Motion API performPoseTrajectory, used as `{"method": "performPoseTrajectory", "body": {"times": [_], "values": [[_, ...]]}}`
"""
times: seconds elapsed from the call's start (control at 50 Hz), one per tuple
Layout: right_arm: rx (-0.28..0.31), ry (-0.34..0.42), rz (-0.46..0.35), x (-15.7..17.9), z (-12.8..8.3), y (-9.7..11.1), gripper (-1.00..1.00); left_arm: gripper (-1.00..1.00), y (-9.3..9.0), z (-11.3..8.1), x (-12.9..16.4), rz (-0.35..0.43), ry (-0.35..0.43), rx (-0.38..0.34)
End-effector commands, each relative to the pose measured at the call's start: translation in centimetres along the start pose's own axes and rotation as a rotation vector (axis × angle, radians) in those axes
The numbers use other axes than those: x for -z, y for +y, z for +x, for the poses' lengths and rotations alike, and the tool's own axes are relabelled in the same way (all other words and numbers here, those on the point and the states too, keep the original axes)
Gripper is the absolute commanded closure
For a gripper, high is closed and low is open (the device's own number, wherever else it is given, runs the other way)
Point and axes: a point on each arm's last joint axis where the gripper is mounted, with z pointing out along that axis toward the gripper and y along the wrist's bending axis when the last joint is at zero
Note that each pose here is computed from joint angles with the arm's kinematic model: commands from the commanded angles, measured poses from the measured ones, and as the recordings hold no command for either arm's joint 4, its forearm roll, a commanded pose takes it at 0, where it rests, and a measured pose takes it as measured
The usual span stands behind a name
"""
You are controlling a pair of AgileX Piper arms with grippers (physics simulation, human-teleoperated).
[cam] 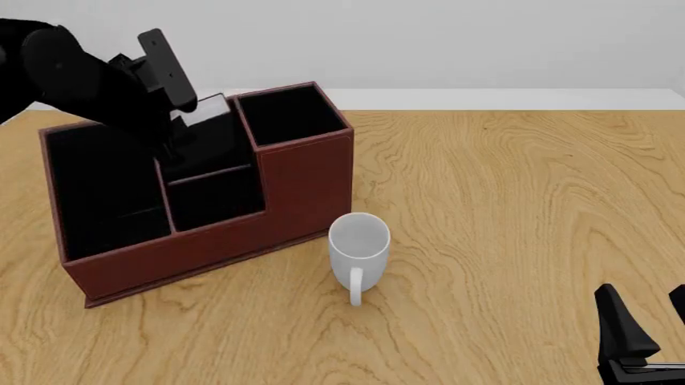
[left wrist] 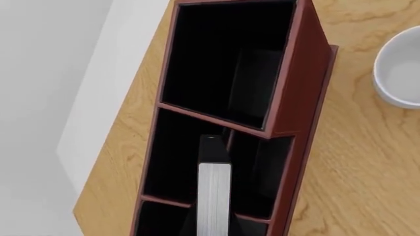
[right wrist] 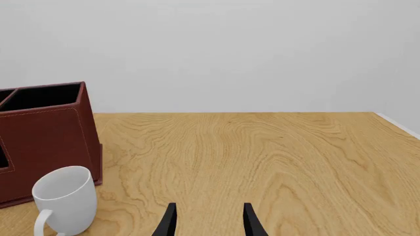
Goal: Pick up the book and place it in the front compartment of the caddy.
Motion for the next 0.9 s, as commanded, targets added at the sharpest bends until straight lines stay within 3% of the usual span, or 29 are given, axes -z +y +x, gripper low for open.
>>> {"method": "performPoseTrajectory", "body": {"times": [0.02, 0.36, 0.9], "values": [[0.0, 0.0, 0.0, 0.0, 0.0, 0.0, -1.0, 1.0, 0.3, 0.6, -1.4, -0.034, -0.004, -0.027], [0.0, 0.0, 0.0, 0.0, 0.0, 0.0, -1.0, 1.0, 2.0, -0.1, -2.8, -0.083, -0.027, -0.058], [0.0, 0.0, 0.0, 0.0, 0.0, 0.0, -1.0, 1.0, 1.7, 1.6, -6.7, -0.073, 0.005, -0.059]]}}
